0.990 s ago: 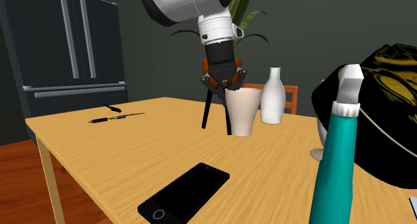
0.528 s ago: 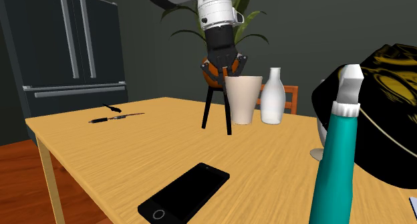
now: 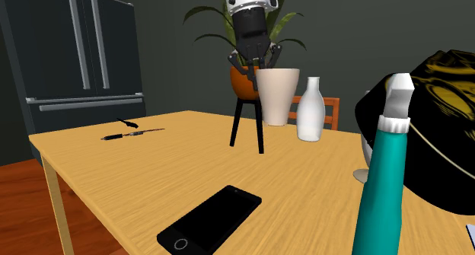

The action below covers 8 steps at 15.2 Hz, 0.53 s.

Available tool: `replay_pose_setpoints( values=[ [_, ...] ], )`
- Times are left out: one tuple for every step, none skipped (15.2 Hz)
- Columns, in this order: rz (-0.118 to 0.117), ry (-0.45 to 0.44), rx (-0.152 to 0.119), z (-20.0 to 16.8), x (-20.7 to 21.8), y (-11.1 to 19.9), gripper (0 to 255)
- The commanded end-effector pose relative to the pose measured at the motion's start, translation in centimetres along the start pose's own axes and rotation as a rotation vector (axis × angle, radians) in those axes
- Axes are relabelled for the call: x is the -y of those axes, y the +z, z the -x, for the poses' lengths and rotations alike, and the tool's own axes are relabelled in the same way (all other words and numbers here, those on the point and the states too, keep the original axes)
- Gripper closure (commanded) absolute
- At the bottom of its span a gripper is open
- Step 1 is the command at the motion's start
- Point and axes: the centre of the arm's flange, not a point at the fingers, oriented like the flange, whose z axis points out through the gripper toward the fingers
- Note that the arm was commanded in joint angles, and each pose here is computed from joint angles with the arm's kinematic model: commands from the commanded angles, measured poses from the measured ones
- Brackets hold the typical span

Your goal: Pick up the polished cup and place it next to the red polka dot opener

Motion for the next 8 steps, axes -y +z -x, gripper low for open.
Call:
replay_pose_setpoints(
  values=[
    [0.000,0.000,0.000,-0.2,-0.3,-1.1,255],
    [0.000,0.000,0.000,-0.3,-0.4,-1.6,255],
    [0.000,0.000,0.000,-0.3,-0.5,-2.2,255],
    [0.000,0.000,0.000,-0.3,-0.6,-2.7,255],
    [0.000,0.000,0.000,-0.3,-0.7,-3.2,255],
    [0.000,0.000,0.000,-0.4,-0.8,-3.7,255],
    [0.000,0.000,0.000,-0.4,-0.9,-4.2,255],
    [0.000,0.000,0.000,-0.4,-1.0,-4.7,255]
  ],
)
